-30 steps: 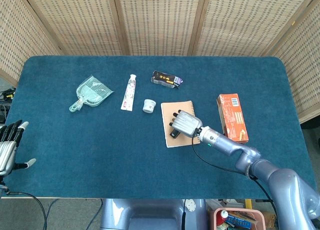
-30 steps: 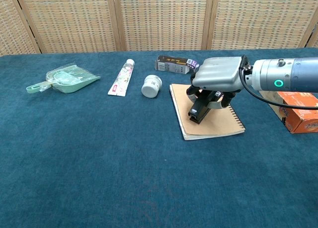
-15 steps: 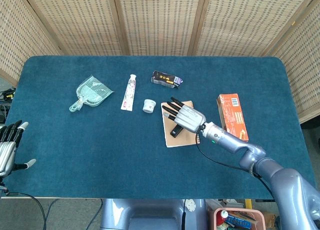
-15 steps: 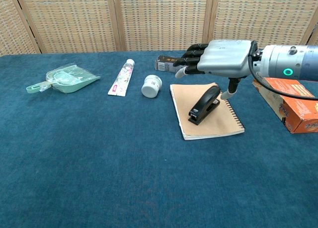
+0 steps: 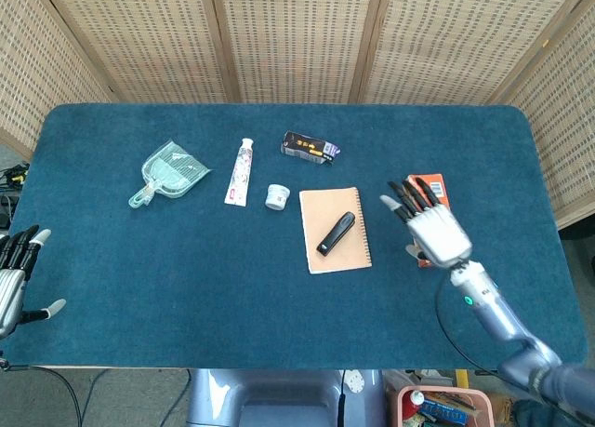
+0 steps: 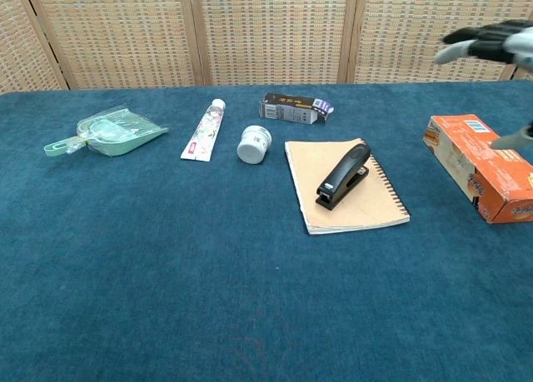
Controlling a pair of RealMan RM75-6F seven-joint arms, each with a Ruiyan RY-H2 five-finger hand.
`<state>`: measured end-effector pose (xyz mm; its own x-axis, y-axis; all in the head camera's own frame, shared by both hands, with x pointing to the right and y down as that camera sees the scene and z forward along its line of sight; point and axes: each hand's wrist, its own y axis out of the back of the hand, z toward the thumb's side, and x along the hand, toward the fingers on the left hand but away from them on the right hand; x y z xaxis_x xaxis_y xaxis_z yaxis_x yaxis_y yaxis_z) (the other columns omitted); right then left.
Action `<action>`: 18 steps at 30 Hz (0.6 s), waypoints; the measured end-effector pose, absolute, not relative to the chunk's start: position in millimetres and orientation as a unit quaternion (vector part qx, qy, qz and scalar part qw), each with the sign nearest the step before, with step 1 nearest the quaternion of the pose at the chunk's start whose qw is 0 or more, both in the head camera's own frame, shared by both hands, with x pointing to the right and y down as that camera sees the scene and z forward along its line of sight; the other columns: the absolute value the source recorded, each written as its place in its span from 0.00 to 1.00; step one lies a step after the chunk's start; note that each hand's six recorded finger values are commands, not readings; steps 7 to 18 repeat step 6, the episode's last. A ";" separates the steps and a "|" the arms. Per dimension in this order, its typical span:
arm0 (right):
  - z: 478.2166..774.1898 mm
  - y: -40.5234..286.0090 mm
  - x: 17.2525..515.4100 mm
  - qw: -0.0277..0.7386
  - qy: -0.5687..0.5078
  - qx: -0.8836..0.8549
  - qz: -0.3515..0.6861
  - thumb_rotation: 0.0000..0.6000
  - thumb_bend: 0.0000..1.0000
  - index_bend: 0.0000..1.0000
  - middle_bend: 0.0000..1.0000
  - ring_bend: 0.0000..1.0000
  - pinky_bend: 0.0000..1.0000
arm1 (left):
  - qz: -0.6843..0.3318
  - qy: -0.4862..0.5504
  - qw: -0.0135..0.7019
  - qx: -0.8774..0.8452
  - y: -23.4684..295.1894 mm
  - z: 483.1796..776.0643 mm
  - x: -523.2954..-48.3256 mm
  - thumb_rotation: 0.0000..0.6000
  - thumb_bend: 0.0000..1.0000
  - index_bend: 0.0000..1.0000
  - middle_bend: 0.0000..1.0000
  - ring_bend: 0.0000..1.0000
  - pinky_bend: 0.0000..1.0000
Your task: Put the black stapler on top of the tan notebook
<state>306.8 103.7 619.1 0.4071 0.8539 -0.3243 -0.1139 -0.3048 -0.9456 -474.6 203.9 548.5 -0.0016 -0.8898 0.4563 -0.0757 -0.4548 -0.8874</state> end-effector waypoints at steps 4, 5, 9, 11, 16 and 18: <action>589.2 141.5 361.4 0.456 -0.364 -0.628 0.516 1.00 0.00 0.00 0.00 0.00 0.00 | -0.578 0.396 0.359 -0.616 206.1 543.5 -471.9 1.00 0.00 0.00 0.00 0.00 0.00; 582.2 151.6 375.2 0.447 -0.379 -0.615 0.527 1.00 0.00 0.00 0.00 0.00 0.00 | -0.576 0.397 0.362 -0.616 206.7 543.1 -471.2 1.00 0.00 0.00 0.00 0.00 0.00; 578.2 159.1 384.3 0.443 -0.388 -0.606 0.535 1.00 0.00 0.00 0.00 0.00 0.00 | -0.574 0.396 0.365 -0.617 207.9 543.3 -470.3 1.00 0.00 0.00 0.00 0.00 0.00; 578.2 159.1 384.3 0.443 -0.388 -0.606 0.535 1.00 0.00 0.00 0.00 0.00 0.00 | -0.574 0.396 0.365 -0.617 207.9 543.3 -470.3 1.00 0.00 0.00 0.00 0.00 0.00; 578.2 159.1 384.3 0.443 -0.388 -0.606 0.535 1.00 0.00 0.00 0.00 0.00 0.00 | -0.574 0.396 0.365 -0.617 207.9 543.3 -470.3 1.00 0.00 0.00 0.00 0.00 0.00; 578.2 159.1 384.3 0.443 -0.388 -0.606 0.535 1.00 0.00 0.00 0.00 0.00 0.00 | -0.574 0.396 0.365 -0.617 207.9 543.3 -470.3 1.00 0.00 0.00 0.00 0.00 0.00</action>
